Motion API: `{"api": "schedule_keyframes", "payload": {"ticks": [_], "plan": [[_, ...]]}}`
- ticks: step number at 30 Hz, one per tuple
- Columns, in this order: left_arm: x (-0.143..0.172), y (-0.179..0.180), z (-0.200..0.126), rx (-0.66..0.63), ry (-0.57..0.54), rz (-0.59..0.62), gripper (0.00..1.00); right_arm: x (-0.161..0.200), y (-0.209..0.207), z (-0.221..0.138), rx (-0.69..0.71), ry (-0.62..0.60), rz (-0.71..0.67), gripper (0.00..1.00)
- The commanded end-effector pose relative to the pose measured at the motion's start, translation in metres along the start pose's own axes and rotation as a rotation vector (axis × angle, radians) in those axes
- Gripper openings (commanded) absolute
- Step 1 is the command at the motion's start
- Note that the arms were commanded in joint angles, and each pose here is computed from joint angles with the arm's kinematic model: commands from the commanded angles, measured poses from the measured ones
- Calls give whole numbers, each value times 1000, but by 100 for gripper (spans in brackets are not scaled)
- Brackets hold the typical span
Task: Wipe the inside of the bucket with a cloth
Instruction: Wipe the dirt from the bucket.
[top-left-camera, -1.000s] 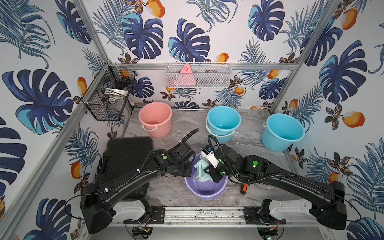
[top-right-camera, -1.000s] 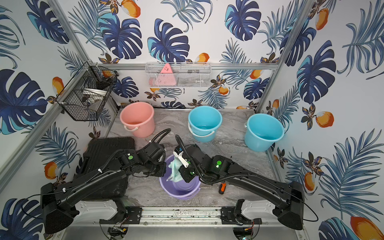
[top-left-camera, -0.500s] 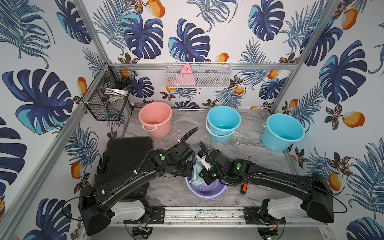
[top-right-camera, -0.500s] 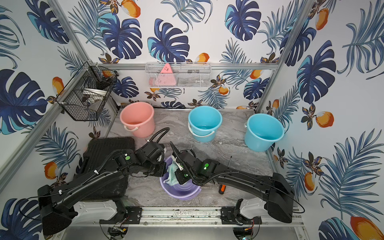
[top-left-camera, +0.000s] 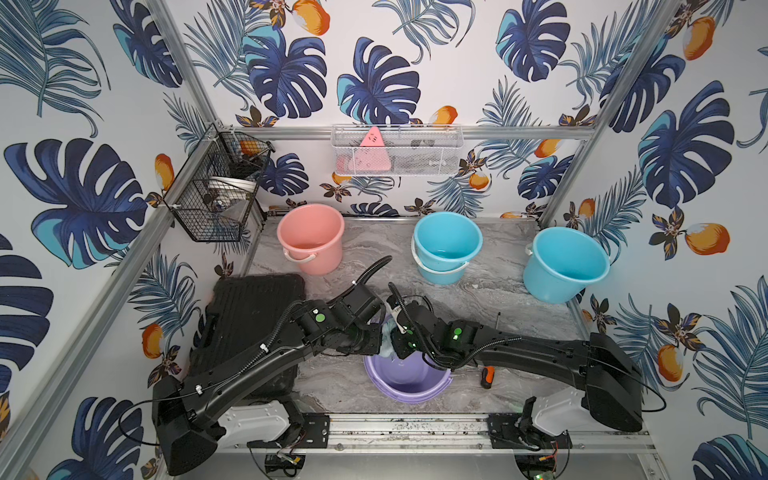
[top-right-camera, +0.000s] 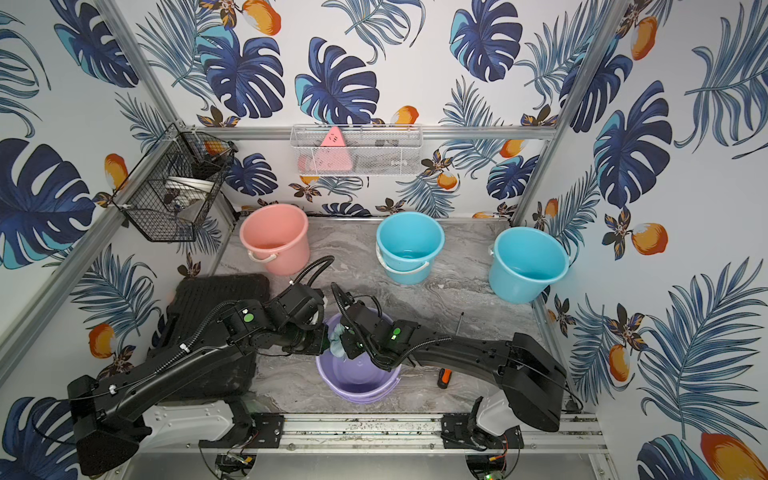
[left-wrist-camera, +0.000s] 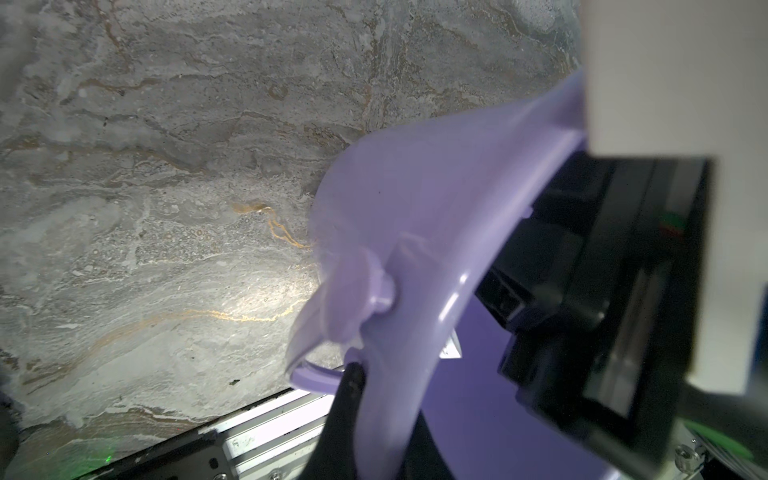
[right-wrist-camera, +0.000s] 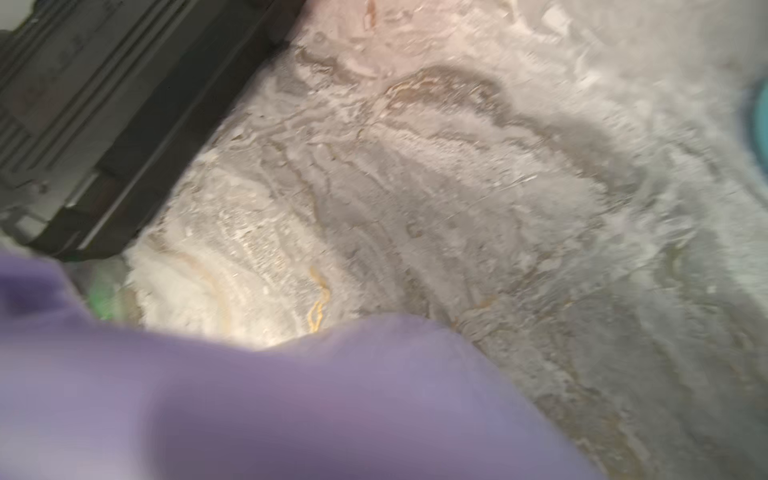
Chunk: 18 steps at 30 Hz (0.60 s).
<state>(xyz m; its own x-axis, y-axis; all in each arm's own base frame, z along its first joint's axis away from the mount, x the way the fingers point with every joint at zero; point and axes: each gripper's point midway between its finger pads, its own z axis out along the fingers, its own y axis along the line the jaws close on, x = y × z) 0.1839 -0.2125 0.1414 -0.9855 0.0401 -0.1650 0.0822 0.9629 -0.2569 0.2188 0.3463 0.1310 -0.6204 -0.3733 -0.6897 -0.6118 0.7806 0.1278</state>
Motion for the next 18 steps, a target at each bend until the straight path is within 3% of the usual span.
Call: {"api": "schedule_keyframes", "payload": {"ticks": [1,10,18], "plan": [[-6,-21,-7,101,-29,21,0,3,-33,0,177,-4,-52,0],[-10,-5,-12,33,-78,-19,0,32,-67,-17,327,138,-199,0],[-9,-3,4,25,-57,-53,0,61,-53,-32,173,226,-258,0]]}}
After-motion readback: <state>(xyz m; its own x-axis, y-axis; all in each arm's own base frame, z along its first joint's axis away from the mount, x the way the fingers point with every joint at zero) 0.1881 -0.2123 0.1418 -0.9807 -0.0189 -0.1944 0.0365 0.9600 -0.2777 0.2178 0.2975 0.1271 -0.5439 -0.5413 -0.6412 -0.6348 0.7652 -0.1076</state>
